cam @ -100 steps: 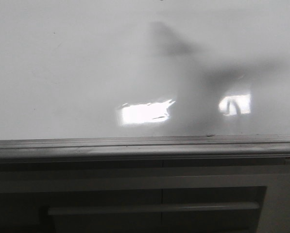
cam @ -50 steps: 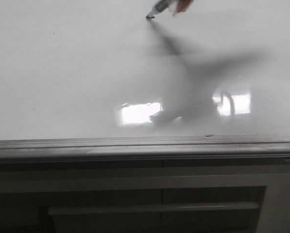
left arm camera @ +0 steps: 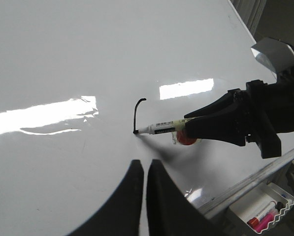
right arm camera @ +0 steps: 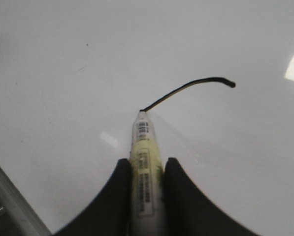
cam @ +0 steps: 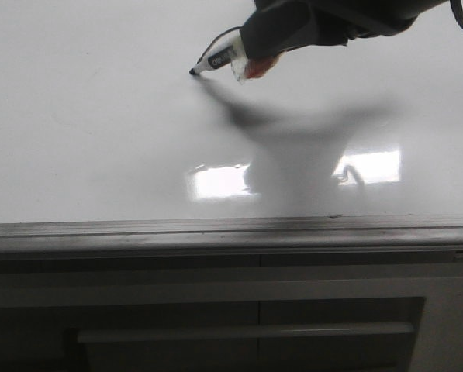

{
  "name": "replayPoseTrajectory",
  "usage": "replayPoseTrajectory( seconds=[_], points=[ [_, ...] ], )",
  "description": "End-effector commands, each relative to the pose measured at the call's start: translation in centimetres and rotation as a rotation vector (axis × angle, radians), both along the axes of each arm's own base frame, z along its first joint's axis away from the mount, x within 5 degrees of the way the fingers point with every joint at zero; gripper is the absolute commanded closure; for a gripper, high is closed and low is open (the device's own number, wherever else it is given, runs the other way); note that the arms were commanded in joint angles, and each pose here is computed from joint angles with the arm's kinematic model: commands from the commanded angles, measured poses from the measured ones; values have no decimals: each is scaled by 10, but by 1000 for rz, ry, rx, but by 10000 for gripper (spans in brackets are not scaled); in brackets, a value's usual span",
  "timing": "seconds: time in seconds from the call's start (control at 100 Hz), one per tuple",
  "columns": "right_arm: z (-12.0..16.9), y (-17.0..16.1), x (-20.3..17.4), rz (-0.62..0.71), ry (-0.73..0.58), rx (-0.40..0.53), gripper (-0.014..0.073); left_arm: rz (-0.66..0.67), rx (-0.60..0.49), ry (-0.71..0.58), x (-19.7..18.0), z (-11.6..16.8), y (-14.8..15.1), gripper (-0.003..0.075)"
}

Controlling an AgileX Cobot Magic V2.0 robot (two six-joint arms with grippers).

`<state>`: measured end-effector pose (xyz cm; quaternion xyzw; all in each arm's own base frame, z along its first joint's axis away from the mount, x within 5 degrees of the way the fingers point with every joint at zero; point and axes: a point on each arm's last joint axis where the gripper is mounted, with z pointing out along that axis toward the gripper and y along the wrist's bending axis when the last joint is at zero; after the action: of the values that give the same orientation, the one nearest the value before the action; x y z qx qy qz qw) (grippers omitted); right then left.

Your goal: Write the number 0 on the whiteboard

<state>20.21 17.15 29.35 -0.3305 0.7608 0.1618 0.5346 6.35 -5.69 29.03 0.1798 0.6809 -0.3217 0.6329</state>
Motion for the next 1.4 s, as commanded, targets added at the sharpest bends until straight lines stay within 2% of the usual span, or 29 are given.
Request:
replayPoseTrajectory(
  seconds=[0.0,0.5,0.89,1.06,1.39],
  points=[
    [6,-4,-3,-5,-9,22,641,27,-60,-39,1,13,2,740],
    [0,-42,-28,-74,22,85,641,20,-54,-29,1,12,2,740],
    [10,-72,-16,-228,-28,114,641,20,-54,-29,1,12,2,740],
    [18,-68,0,-243,-30,114,642,20,-54,-29,1,12,2,740],
    [26,-44,30,-166,16,89,642,20,-54,-29,1,12,2,740]
  ],
)
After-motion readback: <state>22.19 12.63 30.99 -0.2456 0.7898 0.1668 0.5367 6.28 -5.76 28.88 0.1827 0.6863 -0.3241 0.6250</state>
